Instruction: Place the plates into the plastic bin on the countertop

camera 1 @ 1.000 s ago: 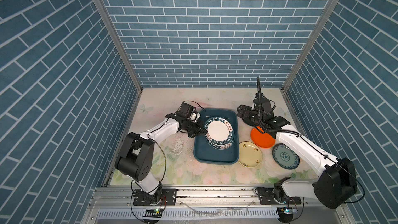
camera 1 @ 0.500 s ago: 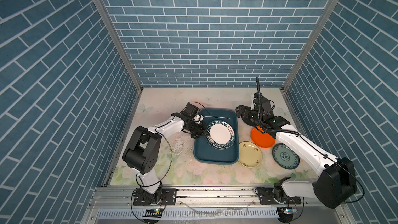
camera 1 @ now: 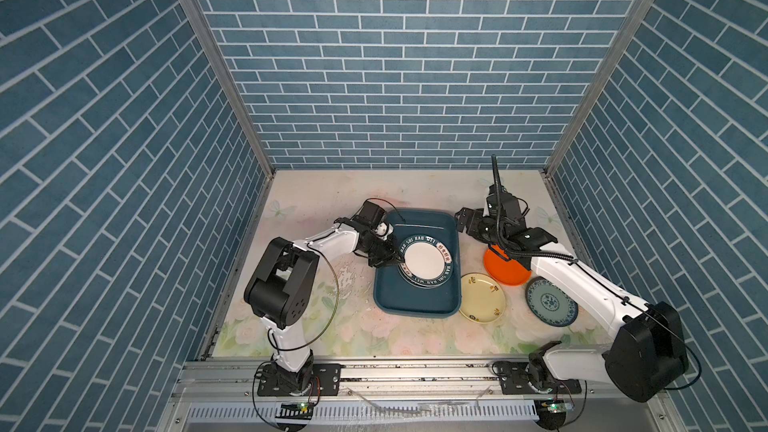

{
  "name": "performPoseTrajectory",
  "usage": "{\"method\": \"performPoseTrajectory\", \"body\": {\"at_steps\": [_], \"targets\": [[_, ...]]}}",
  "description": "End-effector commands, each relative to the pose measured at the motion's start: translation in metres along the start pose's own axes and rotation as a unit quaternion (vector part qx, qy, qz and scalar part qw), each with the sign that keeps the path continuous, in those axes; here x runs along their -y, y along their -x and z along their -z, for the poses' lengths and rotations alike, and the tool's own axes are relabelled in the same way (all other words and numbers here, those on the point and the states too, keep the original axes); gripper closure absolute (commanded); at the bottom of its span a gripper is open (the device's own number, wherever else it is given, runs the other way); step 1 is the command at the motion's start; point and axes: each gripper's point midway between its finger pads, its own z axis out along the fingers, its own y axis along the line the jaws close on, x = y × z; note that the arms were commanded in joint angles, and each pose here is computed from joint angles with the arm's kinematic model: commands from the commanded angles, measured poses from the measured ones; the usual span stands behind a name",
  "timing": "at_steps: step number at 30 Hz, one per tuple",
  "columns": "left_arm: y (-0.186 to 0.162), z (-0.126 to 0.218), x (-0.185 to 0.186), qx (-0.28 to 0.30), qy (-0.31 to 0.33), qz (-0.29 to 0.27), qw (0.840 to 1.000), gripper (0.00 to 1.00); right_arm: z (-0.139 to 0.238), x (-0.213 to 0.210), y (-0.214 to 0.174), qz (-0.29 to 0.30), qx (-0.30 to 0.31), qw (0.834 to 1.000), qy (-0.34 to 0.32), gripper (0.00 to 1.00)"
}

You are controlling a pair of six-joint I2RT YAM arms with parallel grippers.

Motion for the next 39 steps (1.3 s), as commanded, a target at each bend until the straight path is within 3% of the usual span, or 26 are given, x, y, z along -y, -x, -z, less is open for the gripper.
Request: {"method": "performPoseTrajectory", "body": {"at_steps": [1, 12, 19, 25, 39], "targets": [[0.002, -0.001, -0.004, 0.002, 0.017, -0.005, 1.0, 0.75, -0.005, 0.001, -0.002, -0.02, -0.003, 1.0, 0.001, 0.01], [0.006, 0.005, -0.001, 0.012, 0.033, -0.009, 0.999, 0.43, -0.015, 0.001, -0.017, -0.057, -0.019, 0.998, 0.013, 0.01], [0.019, 0.023, -0.011, 0.053, 0.115, -0.022, 0.992, 0.32, -0.026, 0.006, -0.033, -0.077, -0.033, 0.996, 0.018, 0.01], [0.037, 0.039, 0.015, 0.106, 0.081, -0.049, 0.99, 0.29, -0.042, 0.002, -0.046, -0.097, -0.06, 0.993, 0.026, 0.01], [0.046, 0.087, 0.037, 0.189, 0.068, -0.102, 0.974, 0.24, -0.07, -0.011, -0.073, -0.11, -0.105, 0.988, 0.033, 0.01]]}}
